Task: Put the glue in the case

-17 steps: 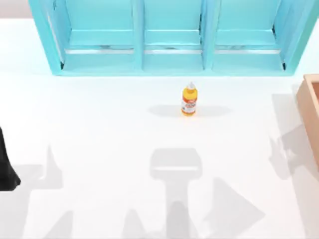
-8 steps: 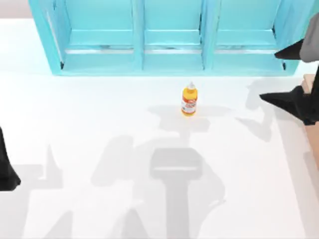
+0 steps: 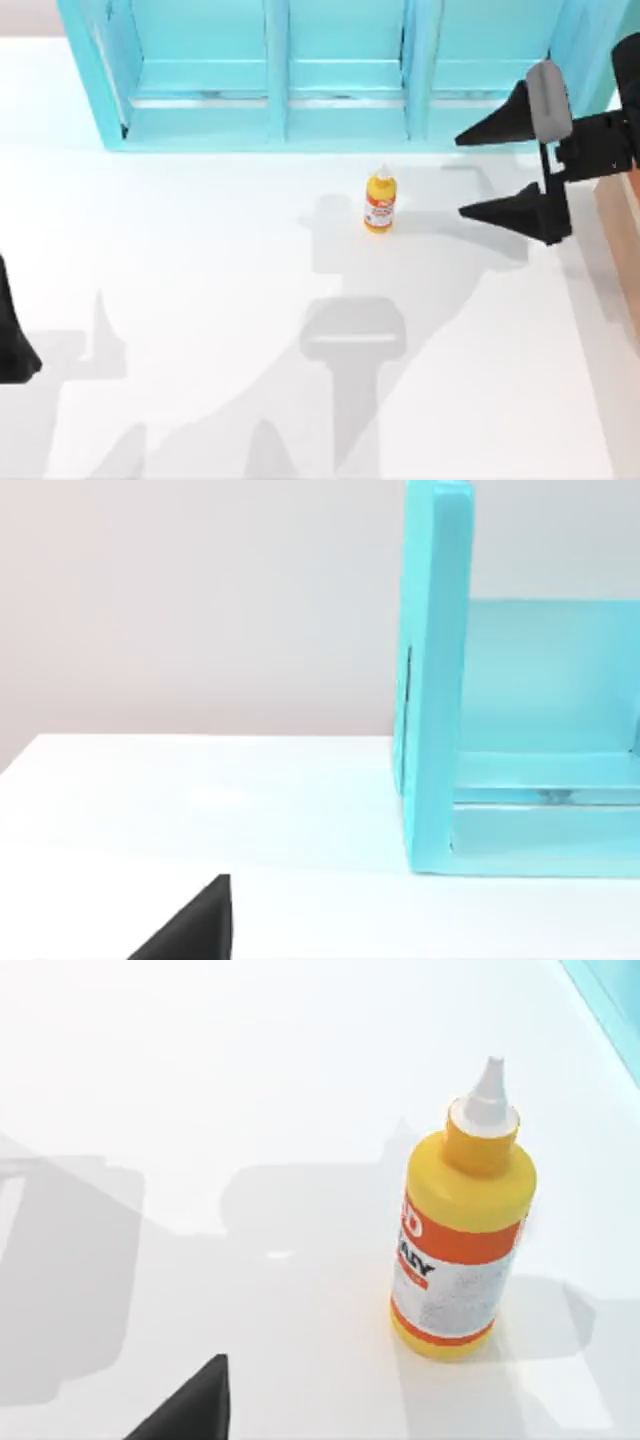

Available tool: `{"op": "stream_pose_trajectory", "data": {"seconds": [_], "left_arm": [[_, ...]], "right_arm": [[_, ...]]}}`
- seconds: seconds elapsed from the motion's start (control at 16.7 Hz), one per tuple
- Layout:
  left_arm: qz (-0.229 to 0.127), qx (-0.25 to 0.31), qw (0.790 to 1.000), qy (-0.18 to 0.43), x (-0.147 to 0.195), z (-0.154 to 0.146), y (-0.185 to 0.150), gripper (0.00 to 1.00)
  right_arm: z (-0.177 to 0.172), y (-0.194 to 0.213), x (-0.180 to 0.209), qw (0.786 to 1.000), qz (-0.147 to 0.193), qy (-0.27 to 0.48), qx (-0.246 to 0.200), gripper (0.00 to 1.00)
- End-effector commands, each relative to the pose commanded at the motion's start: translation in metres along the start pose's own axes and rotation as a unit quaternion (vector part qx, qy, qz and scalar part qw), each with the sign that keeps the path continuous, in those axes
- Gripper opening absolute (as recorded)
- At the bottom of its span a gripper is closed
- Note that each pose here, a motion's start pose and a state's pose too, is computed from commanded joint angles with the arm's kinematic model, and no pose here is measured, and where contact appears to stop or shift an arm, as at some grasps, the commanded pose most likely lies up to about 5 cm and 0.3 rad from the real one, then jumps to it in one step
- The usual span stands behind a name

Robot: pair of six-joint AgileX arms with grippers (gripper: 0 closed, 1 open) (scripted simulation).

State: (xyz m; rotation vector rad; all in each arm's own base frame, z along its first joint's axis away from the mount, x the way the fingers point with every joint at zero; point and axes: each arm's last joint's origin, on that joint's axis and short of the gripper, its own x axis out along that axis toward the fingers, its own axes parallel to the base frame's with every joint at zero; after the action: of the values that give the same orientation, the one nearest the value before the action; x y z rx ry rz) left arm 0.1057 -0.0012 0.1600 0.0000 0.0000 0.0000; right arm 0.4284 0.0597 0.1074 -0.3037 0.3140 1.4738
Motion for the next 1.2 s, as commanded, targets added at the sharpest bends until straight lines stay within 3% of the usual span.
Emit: {"op": "stream_pose_trajectory", "data": {"seconds": [0.36,0.78,1.2], "left_arm": [[0.0,0.0,1.0,0.0,0.0,0.0,0.0,1.0],[0.0,0.0,1.0,0.0,0.0,0.0,0.0,1.0],[0.0,0.0,1.0,0.0,0.0,0.0,0.0,1.0]], "right_arm": [[-0.039,-0.02,0.021,0.999,0.031,-0.041,-0.008,1.0],[-0.034,-0.019,0.024,0.999,0.03,-0.039,-0.008,1.0],[-0.018,-0.013,0.07,0.999,0.032,-0.041,-0.007,1.0]]}}
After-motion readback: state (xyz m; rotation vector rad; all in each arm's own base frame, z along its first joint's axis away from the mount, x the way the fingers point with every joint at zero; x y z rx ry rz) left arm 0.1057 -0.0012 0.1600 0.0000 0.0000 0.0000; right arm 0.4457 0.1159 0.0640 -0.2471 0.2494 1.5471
